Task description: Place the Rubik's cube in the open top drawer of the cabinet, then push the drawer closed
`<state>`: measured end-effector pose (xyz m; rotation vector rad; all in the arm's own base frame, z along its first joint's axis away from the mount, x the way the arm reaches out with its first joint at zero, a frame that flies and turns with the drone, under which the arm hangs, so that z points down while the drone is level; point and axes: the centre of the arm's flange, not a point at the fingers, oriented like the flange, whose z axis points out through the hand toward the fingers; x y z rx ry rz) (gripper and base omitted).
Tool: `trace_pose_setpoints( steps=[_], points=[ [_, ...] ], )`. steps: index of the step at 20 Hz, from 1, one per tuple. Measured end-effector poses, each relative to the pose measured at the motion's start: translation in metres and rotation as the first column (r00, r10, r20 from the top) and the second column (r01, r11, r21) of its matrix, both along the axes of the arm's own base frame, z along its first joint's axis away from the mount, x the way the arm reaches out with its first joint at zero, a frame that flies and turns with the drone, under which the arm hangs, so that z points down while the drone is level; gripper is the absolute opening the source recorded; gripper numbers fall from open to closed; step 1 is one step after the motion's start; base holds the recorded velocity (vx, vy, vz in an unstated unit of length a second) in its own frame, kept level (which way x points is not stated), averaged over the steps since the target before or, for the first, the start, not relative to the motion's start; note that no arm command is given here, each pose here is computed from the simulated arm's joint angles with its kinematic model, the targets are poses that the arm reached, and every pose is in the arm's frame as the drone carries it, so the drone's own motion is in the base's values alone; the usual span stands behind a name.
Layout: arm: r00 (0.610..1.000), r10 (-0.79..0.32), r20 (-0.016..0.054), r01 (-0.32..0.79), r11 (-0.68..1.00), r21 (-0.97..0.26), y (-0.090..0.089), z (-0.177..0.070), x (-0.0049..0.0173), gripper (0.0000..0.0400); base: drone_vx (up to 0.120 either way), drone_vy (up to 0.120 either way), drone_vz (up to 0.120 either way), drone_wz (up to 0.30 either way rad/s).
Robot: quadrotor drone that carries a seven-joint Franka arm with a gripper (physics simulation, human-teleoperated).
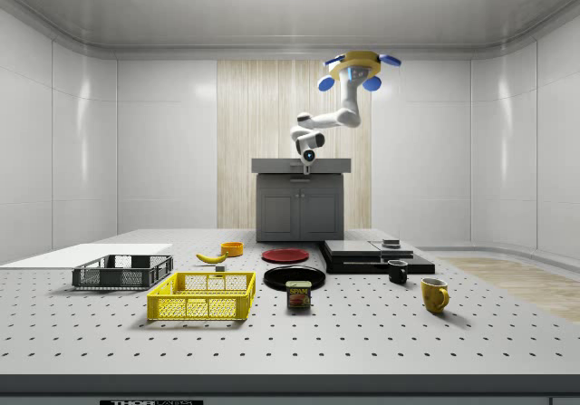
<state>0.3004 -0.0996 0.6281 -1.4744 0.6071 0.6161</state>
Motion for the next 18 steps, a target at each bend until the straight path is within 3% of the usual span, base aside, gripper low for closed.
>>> trace_pose_setpoints(
  steps=[2, 9, 18],
  points=[
    [1.0, 0.0, 0.0002, 0.0, 1.0, -0.003, 0.0, 0.0, 0.0, 0.0105, 0.0, -0.12, -0.1, 0.0],
    [1.0, -0.001, 0.0005, 0.001, 1.0, -0.007, 0.0, 0.001, 0.0, 0.0105, 0.0, -0.091, 0.0, 0.0],
    [1.0, -0.001, 0.0004, 0.001, 1.0, -0.008, 0.028, 0.001, -0.0001, 0.0105, 0.0, 0.0, 0.0, 0.0]
  ],
)
